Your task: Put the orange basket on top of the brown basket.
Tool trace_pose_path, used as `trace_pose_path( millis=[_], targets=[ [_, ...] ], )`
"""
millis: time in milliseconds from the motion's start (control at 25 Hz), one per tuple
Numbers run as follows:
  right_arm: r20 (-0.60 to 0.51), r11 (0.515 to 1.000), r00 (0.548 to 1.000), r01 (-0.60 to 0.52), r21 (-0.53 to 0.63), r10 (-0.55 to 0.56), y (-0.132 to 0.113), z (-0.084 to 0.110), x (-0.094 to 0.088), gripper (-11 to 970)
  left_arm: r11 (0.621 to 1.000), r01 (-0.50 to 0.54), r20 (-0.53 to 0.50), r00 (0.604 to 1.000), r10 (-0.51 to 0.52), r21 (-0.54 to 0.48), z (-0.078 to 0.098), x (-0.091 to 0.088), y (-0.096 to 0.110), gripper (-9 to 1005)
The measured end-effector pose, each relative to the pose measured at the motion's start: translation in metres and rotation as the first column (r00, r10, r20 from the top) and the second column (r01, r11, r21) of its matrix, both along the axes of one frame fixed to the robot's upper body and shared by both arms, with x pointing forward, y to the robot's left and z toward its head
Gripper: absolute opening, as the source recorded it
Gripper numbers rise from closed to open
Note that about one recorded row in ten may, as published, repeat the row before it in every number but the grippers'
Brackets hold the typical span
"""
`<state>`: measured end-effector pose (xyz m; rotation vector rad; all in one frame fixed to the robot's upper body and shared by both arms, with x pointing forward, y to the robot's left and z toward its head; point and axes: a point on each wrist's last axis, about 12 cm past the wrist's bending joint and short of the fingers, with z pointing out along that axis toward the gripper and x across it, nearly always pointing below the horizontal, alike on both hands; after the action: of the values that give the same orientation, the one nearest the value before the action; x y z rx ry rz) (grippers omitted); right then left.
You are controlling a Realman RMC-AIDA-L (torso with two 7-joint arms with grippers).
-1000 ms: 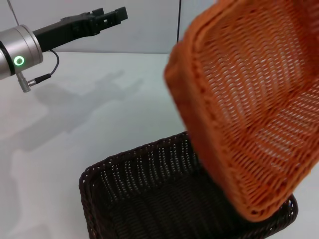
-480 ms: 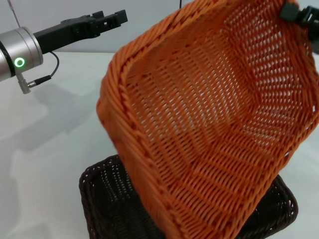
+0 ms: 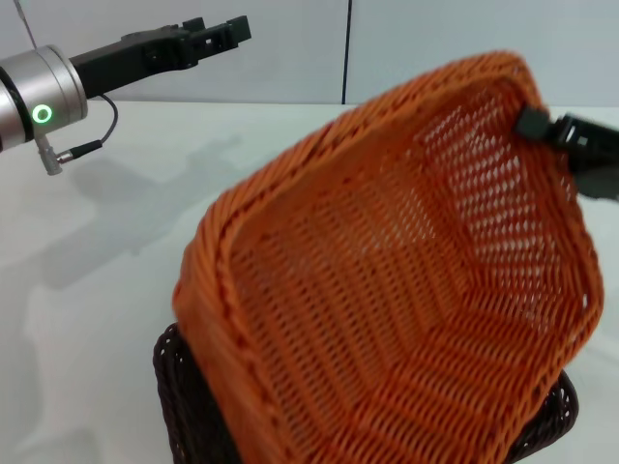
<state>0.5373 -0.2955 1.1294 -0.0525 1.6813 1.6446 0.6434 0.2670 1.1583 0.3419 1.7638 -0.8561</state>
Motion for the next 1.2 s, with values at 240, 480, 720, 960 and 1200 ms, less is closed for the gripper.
trace_pose_path(
  millis=[240,480,720,960,1200],
  targets=[
    [-0.062,0.994,0.995,-0.078,-0.076,0.073,0.008,-0.018,-0.013,279,1.000,0.004,-0.003,1.000,-0.004,0.000,0.000,0.002,-0.003,834],
    [-0.091,0.992,0.994,-0.077,-0.102,0.068,0.006,-0.021,-0.013,327,1.000,0.007,0.002,1.000,-0.007,0.001,0.003,0.005,-0.006,834],
    [-0.079,0.992,0.997,-0.018,-0.125,0.008,-0.010,-0.015,-0.015,528,1.000,0.007,-0.002,1.000,-0.007,0.004,0.001,0.005,-0.007,834],
    [-0.028,0.976,0.986,0.156,-0.154,-0.162,-0.055,-0.004,-0.016,638,1.000,0.001,-0.004,1.000,-0.001,0.005,0.000,0.005,-0.007,834],
    [0.149,0.913,0.925,0.371,-0.171,-0.349,-0.092,0.001,-0.024,756,1.000,-0.011,0.002,1.000,0.011,0.001,-0.001,0.004,-0.004,834]
  ],
)
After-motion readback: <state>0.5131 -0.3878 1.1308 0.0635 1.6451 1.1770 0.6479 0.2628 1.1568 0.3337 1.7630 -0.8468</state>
